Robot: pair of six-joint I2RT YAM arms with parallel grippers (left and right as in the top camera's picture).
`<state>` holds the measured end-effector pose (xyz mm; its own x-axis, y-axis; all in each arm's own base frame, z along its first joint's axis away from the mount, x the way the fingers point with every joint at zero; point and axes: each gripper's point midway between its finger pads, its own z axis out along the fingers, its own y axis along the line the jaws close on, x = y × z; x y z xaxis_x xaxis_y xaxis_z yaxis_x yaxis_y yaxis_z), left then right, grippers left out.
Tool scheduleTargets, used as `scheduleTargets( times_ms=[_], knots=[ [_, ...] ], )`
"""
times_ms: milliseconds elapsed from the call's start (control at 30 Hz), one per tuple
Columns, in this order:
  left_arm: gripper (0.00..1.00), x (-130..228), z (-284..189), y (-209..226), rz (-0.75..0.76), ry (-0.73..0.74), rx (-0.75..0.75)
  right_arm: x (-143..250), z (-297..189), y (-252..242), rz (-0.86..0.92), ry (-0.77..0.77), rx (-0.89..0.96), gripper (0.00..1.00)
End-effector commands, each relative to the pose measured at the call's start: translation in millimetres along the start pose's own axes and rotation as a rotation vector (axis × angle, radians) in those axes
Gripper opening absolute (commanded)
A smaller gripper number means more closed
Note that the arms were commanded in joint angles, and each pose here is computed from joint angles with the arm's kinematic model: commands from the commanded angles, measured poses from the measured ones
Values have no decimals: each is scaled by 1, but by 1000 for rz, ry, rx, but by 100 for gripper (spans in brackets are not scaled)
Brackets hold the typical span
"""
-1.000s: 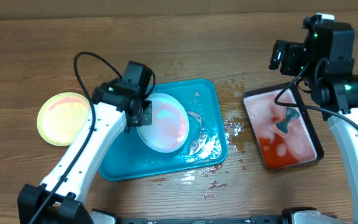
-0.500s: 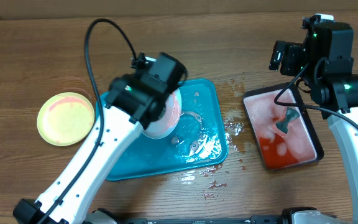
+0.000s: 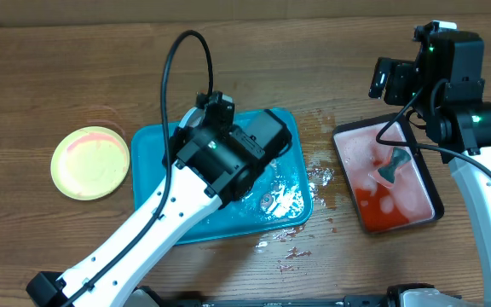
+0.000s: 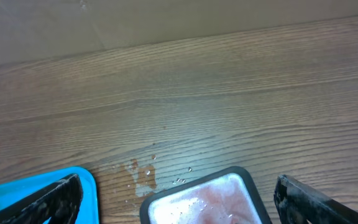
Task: Clean dirty plates on tray and stack at the side
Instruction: 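Lift the white plate by its rim upright with the left gripper, then hold the white plate upright above the tray's left edge, left gripper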
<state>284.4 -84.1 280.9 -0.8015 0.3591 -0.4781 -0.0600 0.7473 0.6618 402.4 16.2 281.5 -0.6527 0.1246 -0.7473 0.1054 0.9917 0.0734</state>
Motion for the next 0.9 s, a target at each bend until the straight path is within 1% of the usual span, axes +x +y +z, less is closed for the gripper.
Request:
scheduleTargets(
  times_ms=[0, 300, 633, 867],
  knots=[
    [4, -10, -8, 24, -125, -71, -80, -7, -3, -3, 2, -20, 11, 100],
    [5, -20, -11, 40, -124, -136, -172, -7, -3, -3, 2, -20, 11, 100],
    [4, -26, -14, 49, -116, -173, -227, -7, -3, -4, 2, -20, 11, 100],
    [5, -34, -18, 59, -72, -212, -290, -7, -3, -3, 2, -20, 11, 100]
  ],
)
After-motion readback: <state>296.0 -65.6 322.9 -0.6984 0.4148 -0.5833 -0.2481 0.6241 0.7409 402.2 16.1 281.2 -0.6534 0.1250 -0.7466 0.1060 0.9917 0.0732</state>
